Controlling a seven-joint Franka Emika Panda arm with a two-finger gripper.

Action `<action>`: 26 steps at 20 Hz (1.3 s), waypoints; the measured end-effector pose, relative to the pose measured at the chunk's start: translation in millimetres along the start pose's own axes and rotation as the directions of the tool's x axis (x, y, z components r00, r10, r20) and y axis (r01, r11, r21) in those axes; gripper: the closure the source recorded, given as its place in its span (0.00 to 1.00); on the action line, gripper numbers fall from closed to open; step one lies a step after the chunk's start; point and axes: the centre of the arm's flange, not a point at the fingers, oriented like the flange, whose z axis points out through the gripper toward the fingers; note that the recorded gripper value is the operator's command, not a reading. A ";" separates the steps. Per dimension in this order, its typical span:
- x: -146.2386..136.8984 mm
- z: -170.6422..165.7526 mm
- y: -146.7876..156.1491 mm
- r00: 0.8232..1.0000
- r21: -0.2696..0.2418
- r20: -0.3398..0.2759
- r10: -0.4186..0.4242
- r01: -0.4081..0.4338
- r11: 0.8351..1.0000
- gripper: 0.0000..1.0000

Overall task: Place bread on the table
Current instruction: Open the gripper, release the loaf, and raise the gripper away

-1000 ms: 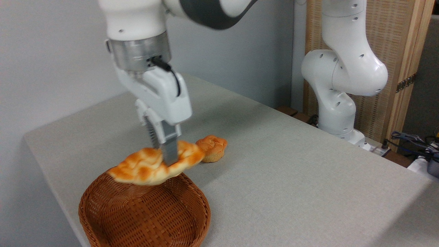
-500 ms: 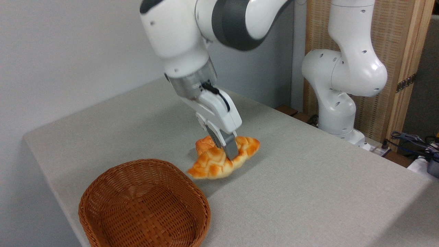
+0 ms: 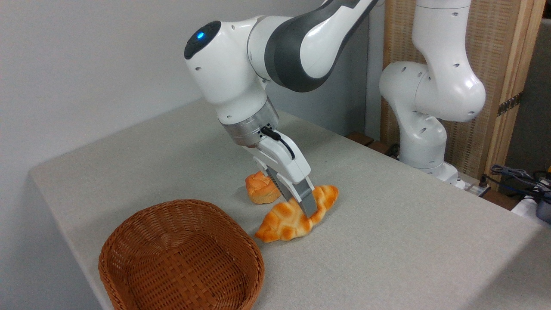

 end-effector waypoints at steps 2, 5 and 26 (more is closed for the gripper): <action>0.8 0.3 0.8 1.000 0.000 0.000 -0.002 0.002 1.000 0.00; 5.2 -0.9 4.5 1.000 -0.022 -0.029 -0.010 0.009 1.000 0.00; 1.9 -194.2 2.7 0.944 0.089 -0.318 -0.084 0.118 0.989 0.00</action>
